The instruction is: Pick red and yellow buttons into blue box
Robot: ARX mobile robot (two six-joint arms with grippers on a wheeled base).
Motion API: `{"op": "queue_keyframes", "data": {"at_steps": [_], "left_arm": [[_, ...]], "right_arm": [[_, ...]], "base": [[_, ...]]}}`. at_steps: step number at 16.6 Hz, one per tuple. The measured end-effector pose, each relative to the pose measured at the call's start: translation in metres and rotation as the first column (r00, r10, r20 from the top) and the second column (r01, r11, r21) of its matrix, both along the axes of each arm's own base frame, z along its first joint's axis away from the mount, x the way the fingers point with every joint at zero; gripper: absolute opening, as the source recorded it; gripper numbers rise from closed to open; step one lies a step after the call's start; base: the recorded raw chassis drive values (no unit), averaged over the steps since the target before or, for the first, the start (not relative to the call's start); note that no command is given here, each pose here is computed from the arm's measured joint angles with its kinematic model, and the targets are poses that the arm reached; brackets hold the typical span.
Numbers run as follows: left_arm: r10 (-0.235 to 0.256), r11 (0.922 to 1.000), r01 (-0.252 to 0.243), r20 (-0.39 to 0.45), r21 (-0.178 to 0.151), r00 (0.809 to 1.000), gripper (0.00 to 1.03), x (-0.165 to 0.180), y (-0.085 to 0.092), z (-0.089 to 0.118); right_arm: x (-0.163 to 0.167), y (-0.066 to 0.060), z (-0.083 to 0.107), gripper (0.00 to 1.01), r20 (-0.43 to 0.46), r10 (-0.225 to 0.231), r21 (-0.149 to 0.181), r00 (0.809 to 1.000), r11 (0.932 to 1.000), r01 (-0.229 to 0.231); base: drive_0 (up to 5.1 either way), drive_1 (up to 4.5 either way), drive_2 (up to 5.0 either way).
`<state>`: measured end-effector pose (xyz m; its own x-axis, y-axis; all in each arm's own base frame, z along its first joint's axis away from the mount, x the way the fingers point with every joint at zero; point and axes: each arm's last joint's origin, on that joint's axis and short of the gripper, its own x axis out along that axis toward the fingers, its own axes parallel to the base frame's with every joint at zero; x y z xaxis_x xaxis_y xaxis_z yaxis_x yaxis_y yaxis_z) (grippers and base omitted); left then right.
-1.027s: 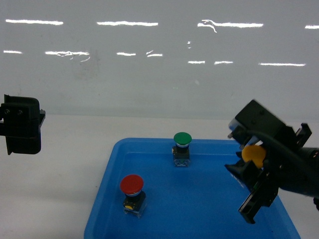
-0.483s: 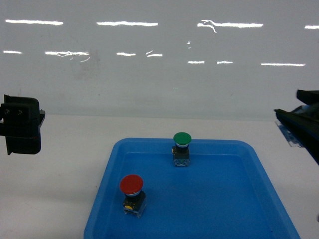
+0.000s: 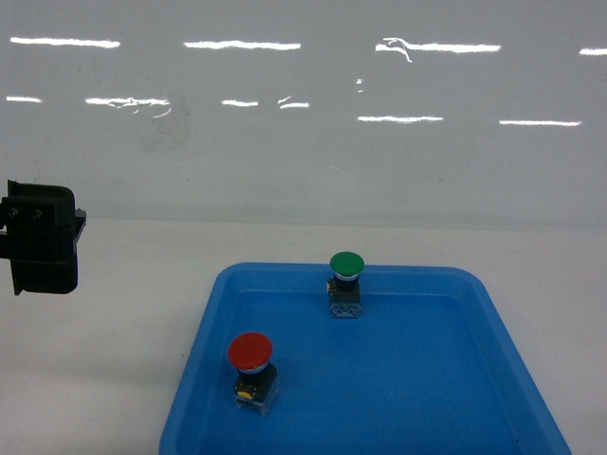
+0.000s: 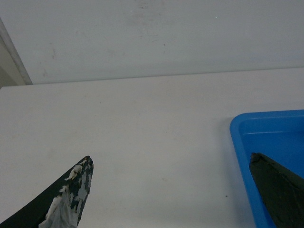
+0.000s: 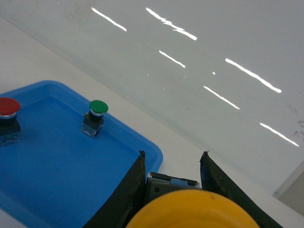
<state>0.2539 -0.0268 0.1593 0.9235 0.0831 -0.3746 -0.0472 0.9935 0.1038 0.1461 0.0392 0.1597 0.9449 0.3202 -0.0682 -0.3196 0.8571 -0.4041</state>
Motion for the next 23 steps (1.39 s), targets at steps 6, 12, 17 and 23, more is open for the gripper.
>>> {"op": "queue_keyframes", "data": {"at_steps": [6, 12, 17, 23], "left_arm": [[0.000, 1.0000, 0.000, 0.001, 0.000, 1.000, 0.98, 0.000, 0.000, 0.000], [0.000, 1.0000, 0.000, 0.001, 0.000, 1.000, 0.98, 0.000, 0.000, 0.000], [0.000, 1.0000, 0.000, 0.001, 0.000, 1.000, 0.98, 0.000, 0.000, 0.000], [-0.001, 1.0000, 0.001, 0.001, 0.000, 1.000, 0.98, 0.000, 0.000, 0.000]], "right_arm": [[0.012, -0.007, 0.000, 0.29, -0.009, -0.013, -0.025, 1.000, 0.9996, 0.013], [-0.006, -0.020, 0.003, 0.29, 0.015, -0.025, -0.039, 1.000, 0.9989, 0.025], [-0.046, -0.012, 0.001, 0.29, 0.029, -0.032, -0.065, 0.999, 0.9973, 0.034], [-0.047, 0.005, 0.004, 0.29, 0.084, -0.130, -0.047, 0.988, 0.9898, 0.134]], "base": [[0.0, 0.00, 0.0], [0.0, 0.00, 0.0], [0.0, 0.00, 0.0], [0.0, 0.00, 0.0]]}}
